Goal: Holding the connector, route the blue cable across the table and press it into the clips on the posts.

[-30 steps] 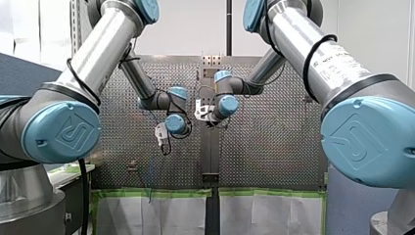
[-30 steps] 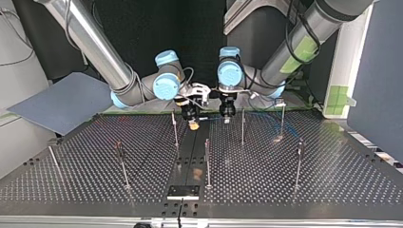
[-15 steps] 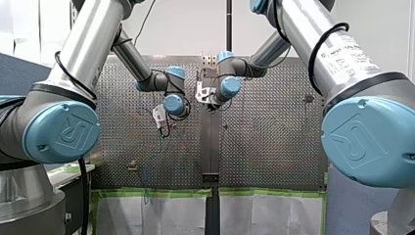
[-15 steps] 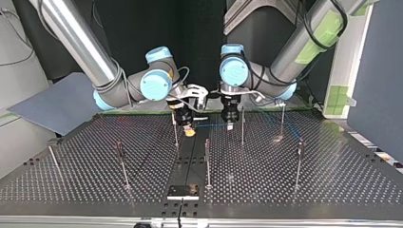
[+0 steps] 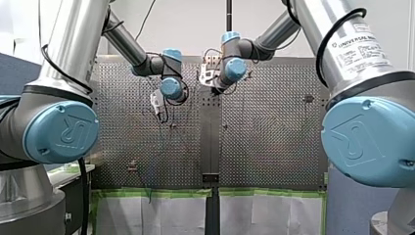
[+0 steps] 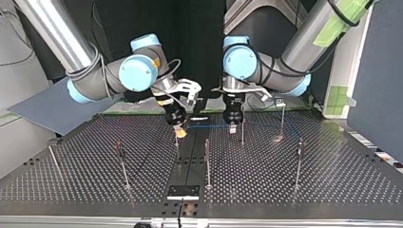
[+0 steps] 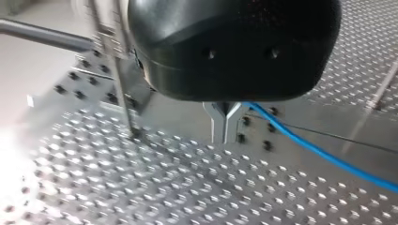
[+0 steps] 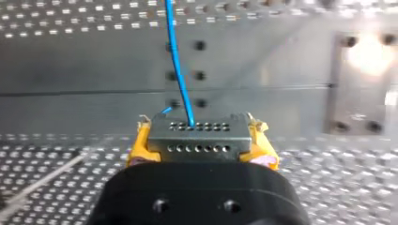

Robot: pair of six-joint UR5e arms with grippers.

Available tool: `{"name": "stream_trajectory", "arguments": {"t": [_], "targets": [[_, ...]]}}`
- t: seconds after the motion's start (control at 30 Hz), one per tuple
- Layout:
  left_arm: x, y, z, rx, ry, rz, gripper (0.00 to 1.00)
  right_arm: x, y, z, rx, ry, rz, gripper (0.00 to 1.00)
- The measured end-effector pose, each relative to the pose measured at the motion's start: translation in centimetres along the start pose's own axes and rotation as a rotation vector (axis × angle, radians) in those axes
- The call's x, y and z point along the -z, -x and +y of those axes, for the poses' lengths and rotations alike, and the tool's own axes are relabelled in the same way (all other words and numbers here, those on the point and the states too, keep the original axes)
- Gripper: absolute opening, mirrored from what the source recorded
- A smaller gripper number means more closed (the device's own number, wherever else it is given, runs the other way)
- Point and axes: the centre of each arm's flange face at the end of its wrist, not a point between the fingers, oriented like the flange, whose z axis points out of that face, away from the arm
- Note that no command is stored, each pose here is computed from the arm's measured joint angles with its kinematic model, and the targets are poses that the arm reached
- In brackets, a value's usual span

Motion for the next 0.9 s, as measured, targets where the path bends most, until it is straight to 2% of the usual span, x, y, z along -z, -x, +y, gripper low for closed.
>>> {"name": "stream_trajectory", "arguments": {"t": [0.23, 0.47, 0.67, 0.77, 0.9], "targets": [[1.2, 3.3, -0.5, 0.017, -0.01, -0.038, 0.01, 2.5, -4.3, -0.6, -0.002, -0.009, 0.057, 0.0], [2.7, 7.4, -1.4, 0.042, -0.035, -0.099, 0.01, 5.1, -8.1, -1.2, -0.006, -0.019, 0.117, 0.0], [3.3, 10.9, -2.3, 0.088, -0.095, -0.176, 0.01, 5.2, -8.4, -0.9, -0.008, -0.013, 0.122, 0.0], [2.8, 10.7, -2.7, 0.09, -0.123, -0.173, 0.01, 4.6, -7.6, -0.7, -0.009, -0.011, 0.108, 0.0], [1.9, 8.9, -2.8, 0.077, -0.148, -0.144, 0.01, 4.1, -6.9, -0.6, -0.009, -0.009, 0.096, 0.0]]}}
